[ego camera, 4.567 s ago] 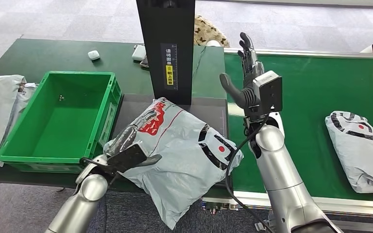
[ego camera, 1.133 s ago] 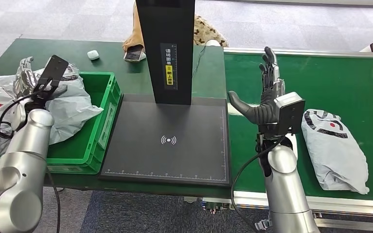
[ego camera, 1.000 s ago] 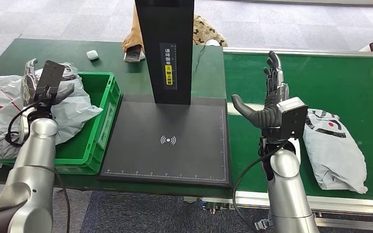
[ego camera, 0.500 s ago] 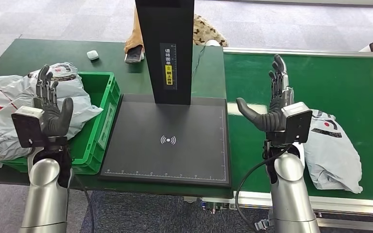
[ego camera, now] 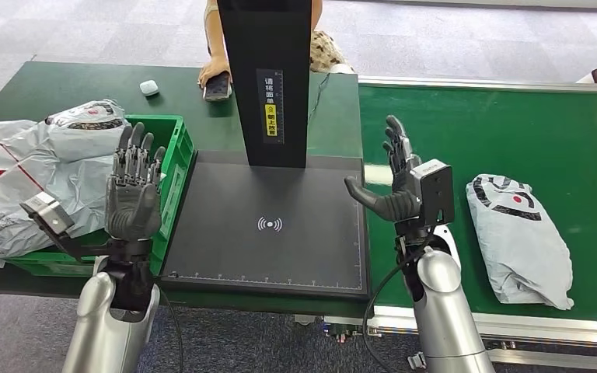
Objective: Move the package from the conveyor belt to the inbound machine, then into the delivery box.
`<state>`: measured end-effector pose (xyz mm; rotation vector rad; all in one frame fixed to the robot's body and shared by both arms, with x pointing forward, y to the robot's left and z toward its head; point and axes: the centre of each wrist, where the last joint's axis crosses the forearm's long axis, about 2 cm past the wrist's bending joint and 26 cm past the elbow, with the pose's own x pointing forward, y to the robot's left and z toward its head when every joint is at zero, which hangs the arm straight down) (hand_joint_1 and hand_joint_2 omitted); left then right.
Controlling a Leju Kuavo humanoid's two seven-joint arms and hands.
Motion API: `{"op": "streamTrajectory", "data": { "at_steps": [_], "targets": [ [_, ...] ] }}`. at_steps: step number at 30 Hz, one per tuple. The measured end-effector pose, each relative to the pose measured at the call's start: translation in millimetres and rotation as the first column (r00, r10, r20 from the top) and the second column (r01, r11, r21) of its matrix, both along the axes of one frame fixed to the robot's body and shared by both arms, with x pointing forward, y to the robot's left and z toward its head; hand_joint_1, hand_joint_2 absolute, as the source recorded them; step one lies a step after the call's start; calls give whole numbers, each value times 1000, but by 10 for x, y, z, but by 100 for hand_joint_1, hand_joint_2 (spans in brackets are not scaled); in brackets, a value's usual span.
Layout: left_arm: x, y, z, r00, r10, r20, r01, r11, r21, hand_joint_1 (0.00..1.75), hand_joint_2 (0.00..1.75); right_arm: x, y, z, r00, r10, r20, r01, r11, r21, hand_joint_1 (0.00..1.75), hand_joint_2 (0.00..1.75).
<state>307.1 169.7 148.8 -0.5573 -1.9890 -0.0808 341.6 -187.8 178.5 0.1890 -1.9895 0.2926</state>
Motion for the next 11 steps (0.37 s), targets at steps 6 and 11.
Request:
{"op": "streamTrajectory", "data": {
  "at_steps": [6, 11],
  "targets": [
    [-69, -22, -128, 997, 35, -72, -33, 999, 30, 0, 175, -234, 91, -343, 985, -40, -169, 30, 998, -62, 0, 175],
    [-97, -17, -190, 994, 54, -92, -48, 997, 63, 0, 175, -349, 113, -441, 977, -45, -207, 29, 997, -77, 0, 175]
  ]
}}
